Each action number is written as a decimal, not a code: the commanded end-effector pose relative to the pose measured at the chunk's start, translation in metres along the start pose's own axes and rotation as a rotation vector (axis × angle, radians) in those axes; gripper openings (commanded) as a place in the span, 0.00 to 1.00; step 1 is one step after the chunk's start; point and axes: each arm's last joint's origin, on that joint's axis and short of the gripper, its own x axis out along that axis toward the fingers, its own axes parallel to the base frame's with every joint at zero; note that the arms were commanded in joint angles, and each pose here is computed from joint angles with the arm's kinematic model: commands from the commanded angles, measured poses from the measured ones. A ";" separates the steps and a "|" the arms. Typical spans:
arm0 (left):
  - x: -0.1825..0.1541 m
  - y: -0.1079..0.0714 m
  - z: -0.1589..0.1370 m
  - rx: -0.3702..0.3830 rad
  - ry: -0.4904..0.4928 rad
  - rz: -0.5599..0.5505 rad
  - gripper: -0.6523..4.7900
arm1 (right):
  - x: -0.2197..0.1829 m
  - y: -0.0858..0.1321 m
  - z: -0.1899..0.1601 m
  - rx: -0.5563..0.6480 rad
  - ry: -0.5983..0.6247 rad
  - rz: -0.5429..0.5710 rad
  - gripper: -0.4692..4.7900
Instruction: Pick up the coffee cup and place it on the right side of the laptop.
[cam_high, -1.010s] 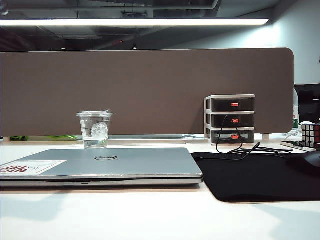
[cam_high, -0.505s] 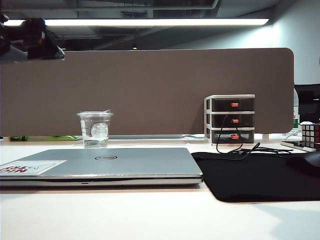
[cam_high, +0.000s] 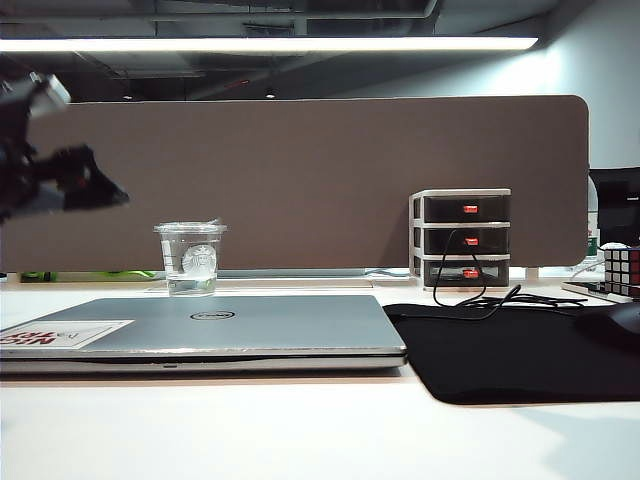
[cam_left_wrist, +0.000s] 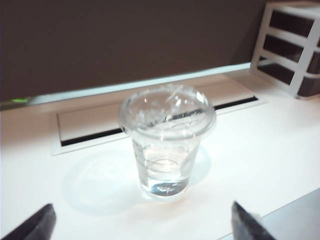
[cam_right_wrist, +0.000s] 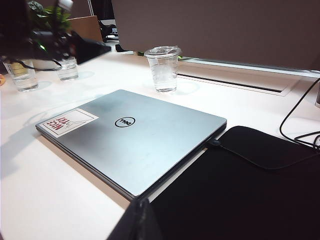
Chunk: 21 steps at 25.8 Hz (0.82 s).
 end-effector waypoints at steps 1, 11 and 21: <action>0.014 0.007 -0.010 0.002 -0.039 -0.009 1.00 | 0.000 0.000 -0.002 0.000 0.000 0.002 0.09; 0.076 0.032 -0.033 -0.056 -0.036 -0.185 1.00 | 0.000 0.000 -0.006 0.022 0.034 0.000 0.09; 0.092 0.034 -0.036 -0.118 0.003 -0.203 1.00 | 0.000 0.000 -0.006 0.007 0.034 0.000 0.09</action>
